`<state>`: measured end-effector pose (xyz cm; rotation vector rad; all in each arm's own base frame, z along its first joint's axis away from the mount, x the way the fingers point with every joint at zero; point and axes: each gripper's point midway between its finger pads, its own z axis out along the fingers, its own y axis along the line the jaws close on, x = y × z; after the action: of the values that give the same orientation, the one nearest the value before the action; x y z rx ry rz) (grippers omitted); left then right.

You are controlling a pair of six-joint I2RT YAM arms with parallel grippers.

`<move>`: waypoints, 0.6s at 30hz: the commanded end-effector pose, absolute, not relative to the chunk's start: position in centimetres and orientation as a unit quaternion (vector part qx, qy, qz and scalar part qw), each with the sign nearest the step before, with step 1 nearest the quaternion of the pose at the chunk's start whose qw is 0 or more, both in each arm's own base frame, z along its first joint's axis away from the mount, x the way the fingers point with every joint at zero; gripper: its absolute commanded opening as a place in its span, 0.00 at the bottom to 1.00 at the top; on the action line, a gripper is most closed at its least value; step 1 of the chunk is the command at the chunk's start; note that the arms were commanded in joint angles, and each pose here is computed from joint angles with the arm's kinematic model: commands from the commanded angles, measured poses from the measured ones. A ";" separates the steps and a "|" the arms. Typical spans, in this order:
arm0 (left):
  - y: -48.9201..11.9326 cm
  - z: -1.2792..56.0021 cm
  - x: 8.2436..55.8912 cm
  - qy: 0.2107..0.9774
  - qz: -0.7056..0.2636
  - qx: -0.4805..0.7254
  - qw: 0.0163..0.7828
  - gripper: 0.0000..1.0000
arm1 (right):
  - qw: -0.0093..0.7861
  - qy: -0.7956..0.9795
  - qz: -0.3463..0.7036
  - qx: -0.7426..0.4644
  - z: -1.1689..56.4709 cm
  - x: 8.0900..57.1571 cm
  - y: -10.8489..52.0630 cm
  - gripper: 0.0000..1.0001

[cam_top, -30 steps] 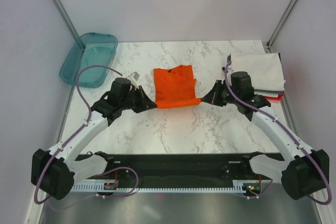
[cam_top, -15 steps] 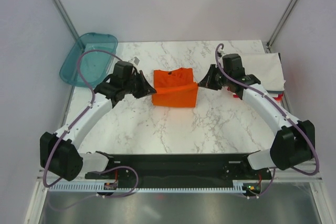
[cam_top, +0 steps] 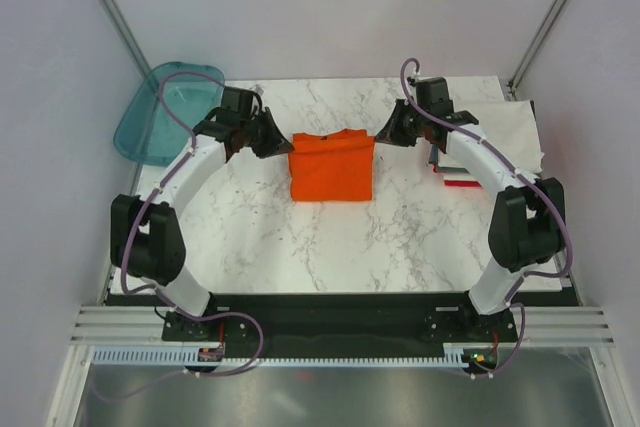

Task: Fold and stack the t-shirts
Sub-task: Fold the tshirt

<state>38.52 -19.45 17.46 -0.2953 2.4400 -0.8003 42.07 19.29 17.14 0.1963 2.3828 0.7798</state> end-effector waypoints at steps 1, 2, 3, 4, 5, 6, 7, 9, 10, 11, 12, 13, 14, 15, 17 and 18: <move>-18.8 18.6 41.4 0.901 -0.301 -0.095 0.299 0.02 | 0.337 0.893 0.288 0.083 18.2 45.1 18.5 0.00; -18.9 18.4 42.0 0.901 -0.301 -0.096 0.299 0.02 | 0.335 0.893 0.287 0.085 17.9 46.0 18.6 0.00; -18.9 18.2 42.5 0.900 -0.301 -0.098 0.299 0.02 | 0.333 0.894 0.286 0.086 17.5 46.4 18.6 0.00; -18.9 17.6 43.7 0.902 -0.300 -0.101 0.295 0.02 | 0.333 0.894 0.287 0.089 17.4 46.9 18.6 0.00; -18.9 17.4 44.3 0.902 -0.300 -0.102 0.294 0.02 | 0.329 0.895 0.286 0.092 16.8 47.8 18.8 0.00; -19.0 17.0 44.9 0.902 -0.302 -0.105 0.289 0.02 | 0.328 0.896 0.286 0.092 16.5 48.2 18.8 0.00; -18.9 16.7 46.2 0.902 -0.302 -0.109 0.290 0.02 | 0.327 0.896 0.285 0.094 16.2 48.7 18.8 0.00; -19.0 16.1 47.3 0.901 -0.308 -0.115 0.283 0.02 | 0.322 0.897 0.286 0.100 15.3 50.1 18.8 0.00; -19.2 16.8 48.4 0.896 -0.315 -0.113 0.292 0.02 | 0.323 0.896 0.285 0.101 15.1 50.6 18.8 0.00; -19.4 15.0 49.1 0.901 -0.313 -0.116 0.276 0.02 | 0.320 0.898 0.284 0.103 14.3 51.5 18.8 0.00; -19.6 14.9 49.6 0.900 -0.320 -0.116 0.274 0.02 | 0.318 0.897 0.287 0.106 14.0 52.0 18.8 0.00; -19.8 15.4 50.9 0.895 -0.325 -0.114 0.283 0.02 | 0.318 0.897 0.288 0.107 13.7 52.5 18.8 0.00; -20.0 13.6 51.7 0.899 -0.323 -0.116 0.271 0.02 | 0.320 0.897 0.286 0.108 12.8 53.7 18.7 0.00; -20.0 12.8 52.5 0.900 -0.321 -0.119 0.269 0.03 | 0.323 0.896 0.284 0.111 12.3 54.3 18.7 0.00; -20.0 11.4 54.7 0.897 -0.324 -0.126 0.273 0.10 | 0.330 0.888 0.304 0.105 11.2 56.3 19.3 0.15; -20.0 11.2 55.5 0.894 -0.327 -0.125 0.279 0.17 | 0.333 0.883 0.312 0.110 11.0 57.0 19.4 0.26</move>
<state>52.78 -20.12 11.08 -0.3680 2.4578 -0.8424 53.45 19.38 10.08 0.2978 2.4142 0.7642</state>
